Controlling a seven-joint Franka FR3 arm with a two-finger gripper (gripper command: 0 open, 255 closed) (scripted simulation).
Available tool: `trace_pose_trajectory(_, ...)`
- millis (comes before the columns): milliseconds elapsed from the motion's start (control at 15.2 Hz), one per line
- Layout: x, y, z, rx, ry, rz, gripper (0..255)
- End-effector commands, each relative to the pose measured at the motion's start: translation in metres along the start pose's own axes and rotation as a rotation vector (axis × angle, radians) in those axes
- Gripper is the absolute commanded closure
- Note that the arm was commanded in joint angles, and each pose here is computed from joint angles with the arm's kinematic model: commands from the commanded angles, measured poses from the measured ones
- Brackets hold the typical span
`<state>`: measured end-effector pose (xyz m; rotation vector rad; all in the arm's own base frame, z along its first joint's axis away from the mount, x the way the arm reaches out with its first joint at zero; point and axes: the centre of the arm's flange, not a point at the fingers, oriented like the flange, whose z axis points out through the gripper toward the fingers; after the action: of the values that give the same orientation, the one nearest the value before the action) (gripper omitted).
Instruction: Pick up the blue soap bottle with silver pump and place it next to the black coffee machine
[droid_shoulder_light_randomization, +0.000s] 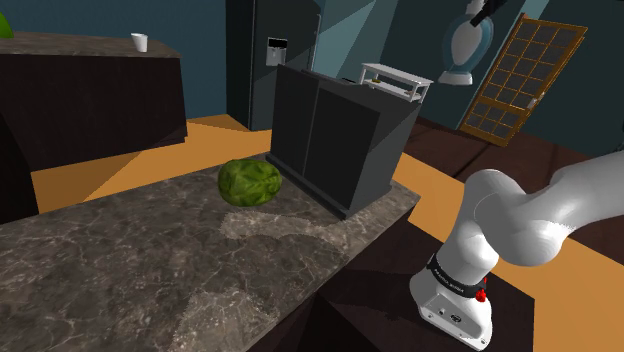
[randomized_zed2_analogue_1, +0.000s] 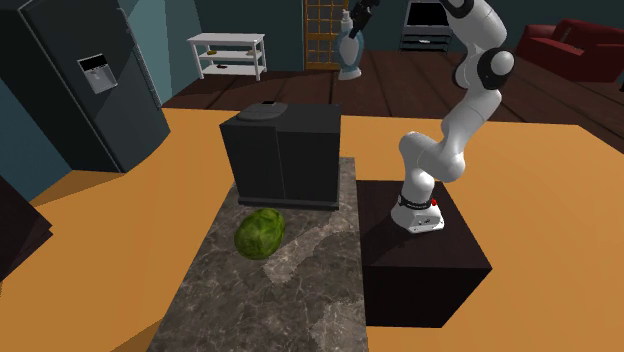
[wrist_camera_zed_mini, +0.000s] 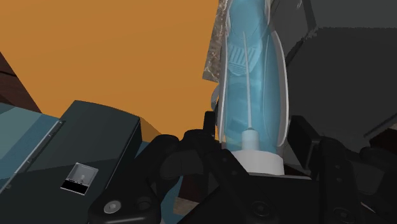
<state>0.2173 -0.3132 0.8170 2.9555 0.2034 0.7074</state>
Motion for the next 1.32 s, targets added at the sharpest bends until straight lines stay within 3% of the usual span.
trace_pose_trajectory(0,-0.006,0.0,0.009,0.0,0.0,-0.001,255)
trace_pose_trajectory(1254,-0.05,-0.013,0.098,0.0,0.0,-0.001,255)
